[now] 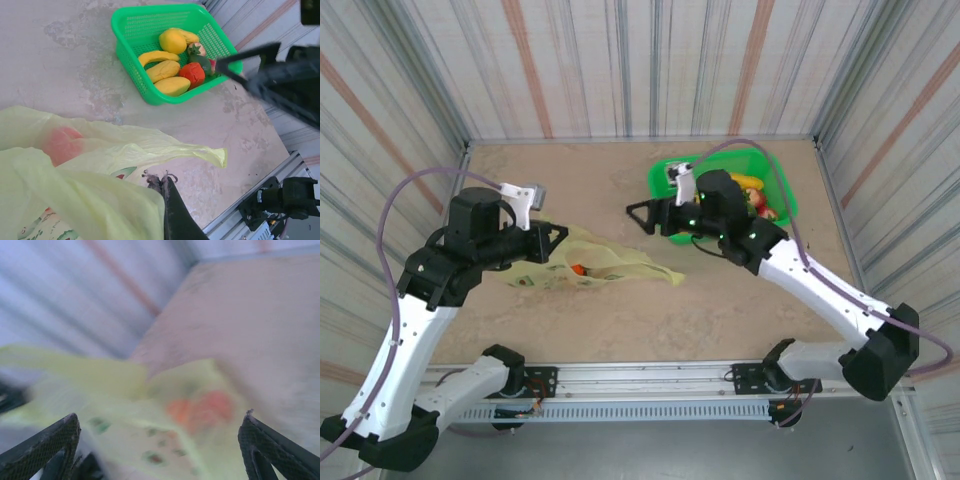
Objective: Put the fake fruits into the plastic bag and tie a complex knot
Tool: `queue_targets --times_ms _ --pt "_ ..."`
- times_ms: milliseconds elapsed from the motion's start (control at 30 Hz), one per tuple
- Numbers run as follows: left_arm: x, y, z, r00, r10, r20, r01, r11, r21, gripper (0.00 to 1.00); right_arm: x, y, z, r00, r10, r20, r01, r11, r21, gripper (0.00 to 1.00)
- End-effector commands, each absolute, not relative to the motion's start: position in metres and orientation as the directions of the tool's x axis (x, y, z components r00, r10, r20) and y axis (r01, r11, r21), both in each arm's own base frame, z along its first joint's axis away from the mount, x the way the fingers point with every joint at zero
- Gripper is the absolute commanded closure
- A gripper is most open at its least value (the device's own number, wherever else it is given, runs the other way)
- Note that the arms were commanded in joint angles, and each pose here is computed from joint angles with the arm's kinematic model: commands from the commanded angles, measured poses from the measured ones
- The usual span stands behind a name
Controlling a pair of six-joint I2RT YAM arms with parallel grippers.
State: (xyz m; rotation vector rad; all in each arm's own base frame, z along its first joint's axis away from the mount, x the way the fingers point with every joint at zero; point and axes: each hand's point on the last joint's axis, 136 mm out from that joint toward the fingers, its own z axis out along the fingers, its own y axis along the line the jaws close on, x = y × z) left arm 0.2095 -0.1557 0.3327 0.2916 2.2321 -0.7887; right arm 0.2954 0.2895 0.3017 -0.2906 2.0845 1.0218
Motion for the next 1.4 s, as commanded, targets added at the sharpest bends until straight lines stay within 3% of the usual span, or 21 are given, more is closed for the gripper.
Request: queue_targets --times_ms 0,100,233,367,667,967,1367 --pt "0.208 -0.156 0.338 -0.696 -0.025 -0.718 0.439 0.776 -0.453 1.0 0.34 0.215 0.231 -0.763 0.19 -0.617 -0.146 0.88 0.451 0.13" --pt "0.206 -0.158 0.338 -0.699 -0.028 -0.715 0.443 0.767 -0.464 1.0 0.368 0.167 0.196 -0.798 0.279 -0.534 0.101 0.935 0.339 0.11" --pt "0.205 -0.159 0.341 -0.698 -0.034 -0.715 0.448 0.758 -0.473 1.0 0.393 0.144 0.167 -0.808 0.372 -0.457 0.263 0.922 0.284 0.11" --pt "0.205 -0.159 0.341 -0.696 -0.035 -0.717 0.448 0.759 -0.472 1.0 0.405 0.15 0.147 -0.757 0.576 -0.307 0.481 0.81 0.334 0.1" --pt "0.208 -0.16 0.344 -0.691 -0.033 -0.722 0.453 0.759 -0.469 1.0 0.435 0.173 0.115 -0.565 0.822 -0.063 0.773 0.555 0.307 0.07" --pt "0.208 -0.161 0.346 -0.692 -0.031 -0.721 0.455 0.757 -0.469 1.0 0.474 0.18 0.074 -0.434 0.9 0.029 0.859 0.404 0.316 0.1" --pt "0.213 -0.163 0.344 -0.698 -0.017 -0.716 0.455 0.761 -0.462 1.0 0.5 0.182 0.028 -0.418 0.907 0.045 0.877 0.39 0.28 0.25"
